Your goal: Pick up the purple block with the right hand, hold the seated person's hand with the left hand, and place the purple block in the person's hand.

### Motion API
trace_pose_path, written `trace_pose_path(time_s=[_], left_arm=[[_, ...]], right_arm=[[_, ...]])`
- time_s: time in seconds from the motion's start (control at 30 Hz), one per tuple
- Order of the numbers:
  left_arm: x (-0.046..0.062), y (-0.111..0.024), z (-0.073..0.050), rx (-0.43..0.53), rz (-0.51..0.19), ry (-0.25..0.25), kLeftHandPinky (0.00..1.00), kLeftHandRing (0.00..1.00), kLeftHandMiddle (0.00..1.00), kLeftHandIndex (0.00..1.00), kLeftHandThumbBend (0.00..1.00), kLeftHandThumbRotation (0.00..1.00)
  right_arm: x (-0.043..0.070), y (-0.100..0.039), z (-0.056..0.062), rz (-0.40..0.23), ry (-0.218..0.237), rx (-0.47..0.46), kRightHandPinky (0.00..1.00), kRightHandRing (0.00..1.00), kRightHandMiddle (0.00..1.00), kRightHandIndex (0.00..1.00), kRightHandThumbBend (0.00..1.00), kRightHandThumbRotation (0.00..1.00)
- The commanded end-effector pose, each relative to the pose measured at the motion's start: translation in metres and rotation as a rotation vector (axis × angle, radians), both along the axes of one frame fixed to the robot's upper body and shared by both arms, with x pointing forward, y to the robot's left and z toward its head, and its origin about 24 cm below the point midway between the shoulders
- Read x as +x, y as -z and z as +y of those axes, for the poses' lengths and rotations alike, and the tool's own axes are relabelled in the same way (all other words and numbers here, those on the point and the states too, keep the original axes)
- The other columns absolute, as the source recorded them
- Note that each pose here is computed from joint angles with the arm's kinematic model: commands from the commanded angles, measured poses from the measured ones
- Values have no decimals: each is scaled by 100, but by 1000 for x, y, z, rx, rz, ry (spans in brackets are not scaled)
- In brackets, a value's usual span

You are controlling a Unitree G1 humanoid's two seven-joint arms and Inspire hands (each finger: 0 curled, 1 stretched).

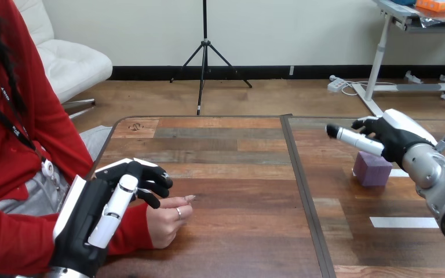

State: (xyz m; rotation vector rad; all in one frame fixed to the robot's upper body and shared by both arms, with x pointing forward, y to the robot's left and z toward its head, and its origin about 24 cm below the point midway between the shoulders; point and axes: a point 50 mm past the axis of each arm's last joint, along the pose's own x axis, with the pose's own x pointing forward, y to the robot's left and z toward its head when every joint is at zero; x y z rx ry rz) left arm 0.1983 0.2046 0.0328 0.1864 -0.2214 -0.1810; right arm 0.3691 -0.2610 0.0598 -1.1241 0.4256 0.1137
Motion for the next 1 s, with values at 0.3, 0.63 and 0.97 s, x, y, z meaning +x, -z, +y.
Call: trace_pose_path(time_s=[0.3, 0.63, 0.97], left_arm=[[13, -19, 5, 34, -100, -13, 45, 54, 55, 51, 43, 94], [13, -20, 6, 53, -98, -23, 45, 53, 55, 51, 43, 95], [13, -20, 6, 47, -105, -21, 45, 53, 55, 51, 43, 96]], right_arm=[[11, -20, 1, -11, -15, -63, 85, 90, 90, 90, 89, 100], [6, -9, 0, 43, -17, -105, 72, 83, 83, 89, 91, 100], [3, -4, -2, 85, -1, -109, 69, 81, 83, 87, 89, 100]])
